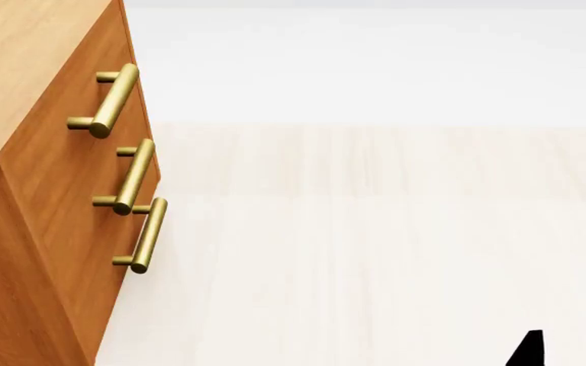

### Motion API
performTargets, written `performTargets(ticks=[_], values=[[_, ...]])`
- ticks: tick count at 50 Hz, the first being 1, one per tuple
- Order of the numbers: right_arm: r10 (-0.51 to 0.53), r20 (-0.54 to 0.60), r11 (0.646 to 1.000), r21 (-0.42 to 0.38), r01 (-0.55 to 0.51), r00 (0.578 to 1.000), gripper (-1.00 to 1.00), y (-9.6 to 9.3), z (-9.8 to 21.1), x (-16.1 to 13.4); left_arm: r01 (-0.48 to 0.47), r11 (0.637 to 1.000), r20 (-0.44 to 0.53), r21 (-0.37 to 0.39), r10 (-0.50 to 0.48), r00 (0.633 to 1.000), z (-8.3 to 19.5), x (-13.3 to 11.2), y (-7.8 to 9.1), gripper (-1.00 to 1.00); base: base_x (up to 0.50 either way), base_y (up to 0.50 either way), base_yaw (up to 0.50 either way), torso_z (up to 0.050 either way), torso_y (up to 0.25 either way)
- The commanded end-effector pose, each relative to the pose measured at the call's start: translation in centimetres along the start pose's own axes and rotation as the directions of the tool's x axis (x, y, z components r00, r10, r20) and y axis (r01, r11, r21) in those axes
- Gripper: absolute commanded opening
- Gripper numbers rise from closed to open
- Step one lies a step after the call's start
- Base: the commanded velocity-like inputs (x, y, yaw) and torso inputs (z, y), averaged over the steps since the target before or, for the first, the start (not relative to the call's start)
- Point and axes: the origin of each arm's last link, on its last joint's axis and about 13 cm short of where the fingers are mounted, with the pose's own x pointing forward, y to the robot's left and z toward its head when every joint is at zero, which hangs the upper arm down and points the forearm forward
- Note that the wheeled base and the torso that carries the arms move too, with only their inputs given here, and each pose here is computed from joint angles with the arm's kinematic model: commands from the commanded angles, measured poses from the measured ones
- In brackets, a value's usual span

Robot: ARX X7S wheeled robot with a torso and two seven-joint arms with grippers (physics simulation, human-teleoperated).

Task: Put the bowl on top of the cabinet.

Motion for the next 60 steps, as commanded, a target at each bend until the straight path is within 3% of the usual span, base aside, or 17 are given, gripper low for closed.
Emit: performTargets(ticks=[1, 12, 19, 52, 60], values=[[0.001, -0.002, 1.0, -0.001, -0.001, 1.0, 1.0, 0.0, -0.1, 0.0, 0.006, 0.999, -0.001, -0.05, -0.006, 1.0, 0.3, 0.3, 0.9, -1.0, 0.0, 0.0, 0.0, 0.0, 0.0], [0.004, -0.004, 1.0, -0.005, -0.004, 1.0, 1.0, 0.1, -0.2, 0.0, 0.003, 0.997, -0.011, -0.071, -0.004, 1.0, 0.2, 1.0, 1.5, -1.0, 0.0, 0.0, 0.0, 0.001, 0.0], [0.004, -0.003, 1.0, -0.005, -0.004, 1.0, 1.0, 0.1, -0.2, 0.0, -0.032, 0.991, 0.011, -0.129, 0.034, 0.999, 0.1, 1.5, 1.8, -1.0, 0.0, 0.0, 0.0, 0.0, 0.001], [0.005, -0.005, 1.0, -0.013, -0.005, 1.0, 1.0, 0.1, -0.4, 0.1, -0.043, 0.99, -0.015, -0.133, 0.042, 0.999, -0.1, 3.3, 3.4, -1.0, 0.0, 0.0, 0.0, 0.0, 0.0], [0.006, -0.007, 1.0, -0.015, -0.006, 1.0, 1.0, 0.2, -0.4, 0.1, -0.039, 0.984, 0.004, -0.173, 0.041, 0.999, 0.0, 3.4, 4.2, -1.0, 0.0, 0.0, 0.0, 0.0, 0.001]])
